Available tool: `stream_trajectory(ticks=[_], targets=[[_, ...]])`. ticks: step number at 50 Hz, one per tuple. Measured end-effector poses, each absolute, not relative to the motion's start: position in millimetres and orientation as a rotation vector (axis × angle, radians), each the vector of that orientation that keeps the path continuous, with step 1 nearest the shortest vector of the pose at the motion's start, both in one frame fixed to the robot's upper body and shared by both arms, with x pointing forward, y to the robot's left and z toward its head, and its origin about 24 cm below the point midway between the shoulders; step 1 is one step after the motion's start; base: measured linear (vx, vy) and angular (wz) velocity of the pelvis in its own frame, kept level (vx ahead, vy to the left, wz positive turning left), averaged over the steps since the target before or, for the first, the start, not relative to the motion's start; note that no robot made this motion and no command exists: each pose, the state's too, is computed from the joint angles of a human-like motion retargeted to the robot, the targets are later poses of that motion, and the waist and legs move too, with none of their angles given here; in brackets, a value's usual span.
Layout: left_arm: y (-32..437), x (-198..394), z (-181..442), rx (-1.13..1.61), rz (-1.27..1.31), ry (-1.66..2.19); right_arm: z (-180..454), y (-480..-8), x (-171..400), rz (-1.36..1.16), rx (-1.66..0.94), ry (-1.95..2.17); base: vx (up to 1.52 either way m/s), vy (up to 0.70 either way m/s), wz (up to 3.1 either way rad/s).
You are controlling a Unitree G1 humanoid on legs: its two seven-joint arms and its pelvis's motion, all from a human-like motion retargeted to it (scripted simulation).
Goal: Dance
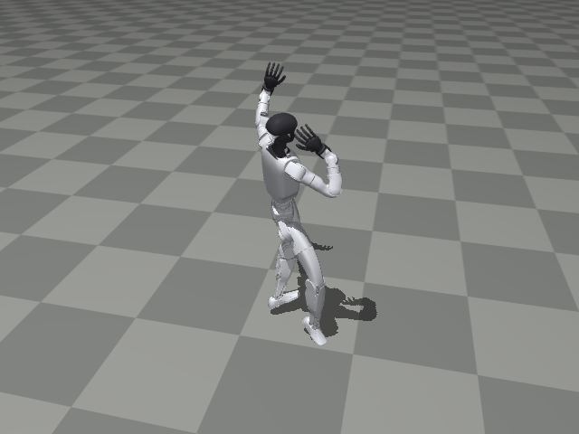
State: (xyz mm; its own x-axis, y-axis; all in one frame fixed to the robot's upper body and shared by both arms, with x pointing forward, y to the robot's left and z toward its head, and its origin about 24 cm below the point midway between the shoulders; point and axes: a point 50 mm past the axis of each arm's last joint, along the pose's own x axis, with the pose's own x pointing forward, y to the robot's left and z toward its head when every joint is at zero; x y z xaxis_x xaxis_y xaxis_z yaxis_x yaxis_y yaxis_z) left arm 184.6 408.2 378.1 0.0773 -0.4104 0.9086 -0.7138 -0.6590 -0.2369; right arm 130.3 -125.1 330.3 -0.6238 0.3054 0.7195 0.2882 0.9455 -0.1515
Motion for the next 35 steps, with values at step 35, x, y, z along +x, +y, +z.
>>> stream_trajectory(ticks=[35], targets=[[368.2,167.3,376.2,0.219,1.592,-1.814,312.4,-103.0,147.1,-0.126,-0.038,-2.22,-0.02,-0.02,0.05]])
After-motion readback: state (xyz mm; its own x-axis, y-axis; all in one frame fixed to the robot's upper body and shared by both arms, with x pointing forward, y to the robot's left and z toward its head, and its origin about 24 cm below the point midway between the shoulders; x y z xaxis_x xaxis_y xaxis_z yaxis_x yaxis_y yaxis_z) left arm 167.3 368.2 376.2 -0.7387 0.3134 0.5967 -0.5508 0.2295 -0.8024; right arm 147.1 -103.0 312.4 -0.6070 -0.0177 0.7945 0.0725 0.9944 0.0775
